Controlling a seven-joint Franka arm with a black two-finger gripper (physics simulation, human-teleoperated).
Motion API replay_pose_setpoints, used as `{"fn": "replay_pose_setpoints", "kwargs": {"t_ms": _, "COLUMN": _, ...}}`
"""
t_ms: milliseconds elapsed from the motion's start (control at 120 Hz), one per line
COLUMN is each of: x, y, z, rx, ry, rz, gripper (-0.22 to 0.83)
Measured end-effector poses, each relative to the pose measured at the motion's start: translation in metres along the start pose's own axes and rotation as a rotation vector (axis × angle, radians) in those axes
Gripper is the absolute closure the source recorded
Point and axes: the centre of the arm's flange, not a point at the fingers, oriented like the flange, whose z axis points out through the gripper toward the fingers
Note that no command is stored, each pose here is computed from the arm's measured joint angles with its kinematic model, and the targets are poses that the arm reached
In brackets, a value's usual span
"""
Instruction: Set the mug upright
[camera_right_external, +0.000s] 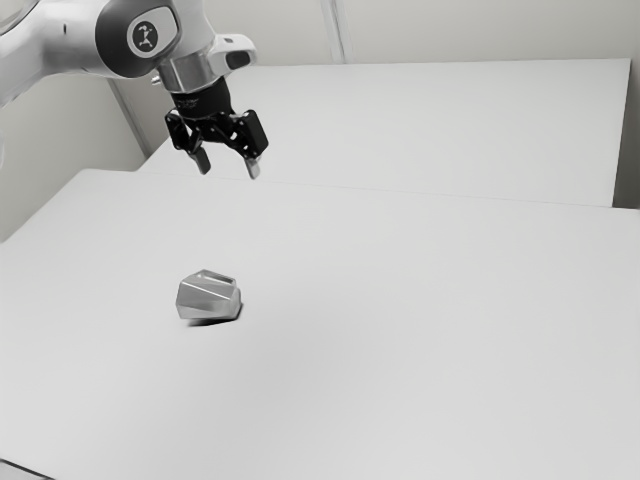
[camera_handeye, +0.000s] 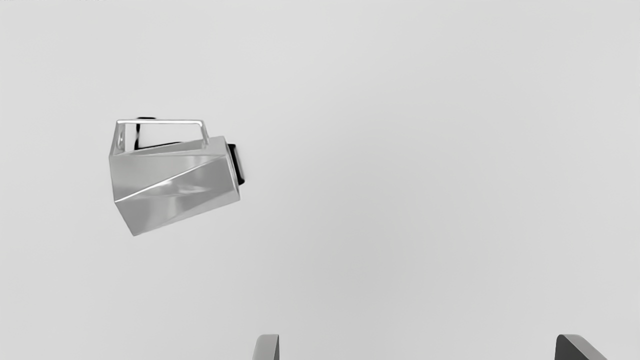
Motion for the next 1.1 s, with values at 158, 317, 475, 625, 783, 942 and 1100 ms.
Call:
{"fn": "replay_pose_setpoints", "kwargs": {"t_ms": 158, "x": -0.003, "y": 0.002, "z": -0.004, "rx": 0.001, "ry": 0.008, "rz": 0.003, "gripper": 0.0}}
{"fn": "replay_pose_setpoints", "kwargs": {"t_ms": 317, "x": -0.016, "y": -0.011, "z": -0.016, "rx": 0.006, "ry": 0.017, "rz": -0.022, "gripper": 0.0}}
{"fn": "replay_pose_setpoints", "kwargs": {"t_ms": 475, "x": -0.019, "y": -0.06, "z": -0.017, "rx": 0.009, "ry": -0.01, "rz": -0.111, "gripper": 0.0}}
{"fn": "replay_pose_setpoints", "kwargs": {"t_ms": 625, "x": -0.022, "y": -0.107, "z": -0.017, "rx": -0.003, "ry": -0.028, "rz": -0.178, "gripper": 0.0}}
{"fn": "replay_pose_setpoints", "kwargs": {"t_ms": 783, "x": -0.019, "y": -0.163, "z": 0.001, "rx": -0.052, "ry": -0.075, "rz": -0.23, "gripper": 0.0}}
{"fn": "replay_pose_setpoints", "kwargs": {"t_ms": 942, "x": -0.01, "y": -0.2, "z": 0.03, "rx": -0.083, "ry": -0.123, "rz": -0.242, "gripper": 0.0}}
{"fn": "replay_pose_setpoints", "kwargs": {"t_ms": 1100, "x": -0.012, "y": -0.226, "z": 0.049, "rx": -0.112, "ry": -0.143, "rz": -0.246, "gripper": 0.0}}
